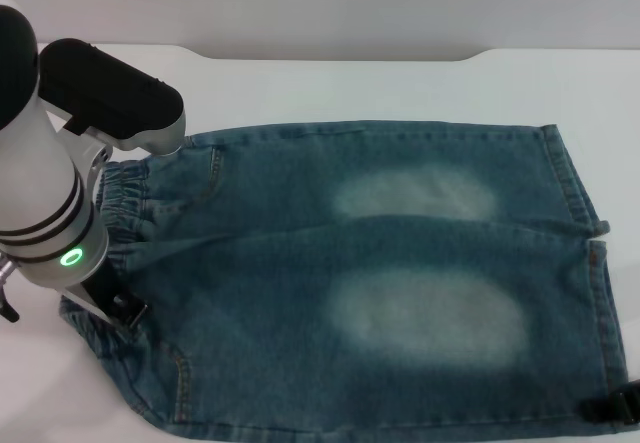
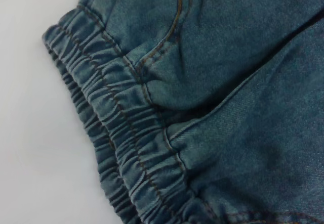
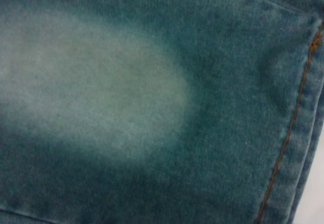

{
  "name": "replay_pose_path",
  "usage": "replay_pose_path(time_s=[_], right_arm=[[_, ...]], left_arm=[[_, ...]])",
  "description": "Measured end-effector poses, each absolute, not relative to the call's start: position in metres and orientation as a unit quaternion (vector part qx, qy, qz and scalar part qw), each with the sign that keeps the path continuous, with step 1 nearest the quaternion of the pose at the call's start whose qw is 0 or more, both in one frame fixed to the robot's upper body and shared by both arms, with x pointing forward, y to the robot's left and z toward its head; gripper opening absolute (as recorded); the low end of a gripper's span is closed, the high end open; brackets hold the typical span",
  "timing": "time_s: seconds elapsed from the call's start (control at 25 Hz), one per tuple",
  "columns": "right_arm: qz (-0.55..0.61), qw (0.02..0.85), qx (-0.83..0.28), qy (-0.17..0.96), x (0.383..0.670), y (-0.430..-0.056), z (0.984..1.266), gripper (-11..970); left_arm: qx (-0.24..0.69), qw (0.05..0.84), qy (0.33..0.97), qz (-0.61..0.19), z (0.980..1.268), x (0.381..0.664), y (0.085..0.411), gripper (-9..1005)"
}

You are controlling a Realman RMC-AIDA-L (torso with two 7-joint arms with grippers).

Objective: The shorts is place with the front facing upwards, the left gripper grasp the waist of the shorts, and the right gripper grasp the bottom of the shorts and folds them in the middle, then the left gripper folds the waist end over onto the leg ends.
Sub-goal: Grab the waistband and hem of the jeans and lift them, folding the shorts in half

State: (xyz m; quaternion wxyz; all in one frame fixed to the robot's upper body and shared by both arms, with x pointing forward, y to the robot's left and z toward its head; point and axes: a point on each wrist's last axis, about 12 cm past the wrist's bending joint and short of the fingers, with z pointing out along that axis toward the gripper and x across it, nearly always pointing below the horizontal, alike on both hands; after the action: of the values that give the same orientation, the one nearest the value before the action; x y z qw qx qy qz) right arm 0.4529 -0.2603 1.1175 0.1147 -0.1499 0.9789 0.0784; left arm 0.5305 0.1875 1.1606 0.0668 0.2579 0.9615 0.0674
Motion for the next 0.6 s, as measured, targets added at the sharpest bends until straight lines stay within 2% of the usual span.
replay_pose_path(time_s=[0.24,0.6], right_arm=[[0.078,0.111,-0.151,0.979,0.4528,-0.2624,1.1149,641],[0.077,0.113,-0.163,0.977,0.4525,-0.2610,1.1160,258]], left_arm=[[0.259,0.068,0.961,0.067,1.1609,0.5303,0.1874,115],[0.258,0.069,0.961,0.066,1.1616,0.5299,0.1878,125]])
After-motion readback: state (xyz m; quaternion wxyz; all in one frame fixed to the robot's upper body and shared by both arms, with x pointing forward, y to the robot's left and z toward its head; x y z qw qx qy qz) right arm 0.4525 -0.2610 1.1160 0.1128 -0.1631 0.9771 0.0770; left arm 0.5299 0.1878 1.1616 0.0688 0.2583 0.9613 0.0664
